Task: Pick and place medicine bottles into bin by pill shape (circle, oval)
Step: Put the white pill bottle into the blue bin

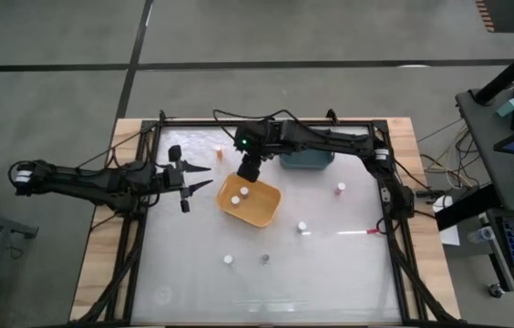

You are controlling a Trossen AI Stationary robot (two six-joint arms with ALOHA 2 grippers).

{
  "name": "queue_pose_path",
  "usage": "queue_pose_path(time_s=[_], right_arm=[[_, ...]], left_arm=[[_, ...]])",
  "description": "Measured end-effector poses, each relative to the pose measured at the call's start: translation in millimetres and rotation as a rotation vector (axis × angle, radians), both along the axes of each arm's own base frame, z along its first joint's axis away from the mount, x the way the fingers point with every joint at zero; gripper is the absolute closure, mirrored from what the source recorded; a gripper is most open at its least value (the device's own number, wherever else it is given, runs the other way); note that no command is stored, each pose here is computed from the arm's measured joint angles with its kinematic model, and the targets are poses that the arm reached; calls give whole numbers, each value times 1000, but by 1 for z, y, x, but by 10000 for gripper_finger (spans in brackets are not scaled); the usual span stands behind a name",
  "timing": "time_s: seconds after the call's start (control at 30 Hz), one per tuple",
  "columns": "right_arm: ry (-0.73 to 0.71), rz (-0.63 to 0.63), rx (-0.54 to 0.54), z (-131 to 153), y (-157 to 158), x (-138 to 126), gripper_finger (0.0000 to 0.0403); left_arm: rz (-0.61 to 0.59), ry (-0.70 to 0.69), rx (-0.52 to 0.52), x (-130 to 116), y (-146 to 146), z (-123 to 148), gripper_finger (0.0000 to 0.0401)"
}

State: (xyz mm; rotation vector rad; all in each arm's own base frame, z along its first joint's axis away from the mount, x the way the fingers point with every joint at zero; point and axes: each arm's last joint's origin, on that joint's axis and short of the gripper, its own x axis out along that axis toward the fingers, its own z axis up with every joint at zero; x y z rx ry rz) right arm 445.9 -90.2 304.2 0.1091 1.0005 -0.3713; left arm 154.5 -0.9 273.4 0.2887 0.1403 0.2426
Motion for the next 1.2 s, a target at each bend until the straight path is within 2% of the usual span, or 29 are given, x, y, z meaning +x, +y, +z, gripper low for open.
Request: queue_pose_path(time_s=[0.27, 0.53, 0.77, 1.03, 1.2], right_arm=[[26, 68, 17, 10, 42, -27, 262], [-32, 75, 45, 1, 70, -66, 262], [-115, 96, 48, -12, 83, -106, 261], [-228, 197, 5, -31, 91, -151, 260], [-359, 241, -15, -40, 91, -173, 260]], left_arm=[[2, 8, -1, 2, 0, -1, 266], [5, -42, -31, 5, 0, 2, 266], [3, -65, -150, 15, -1, -1, 266], [-39, -75, -349, 46, -5, -18, 266], [-92, -62, -375, 68, -9, -29, 266]])
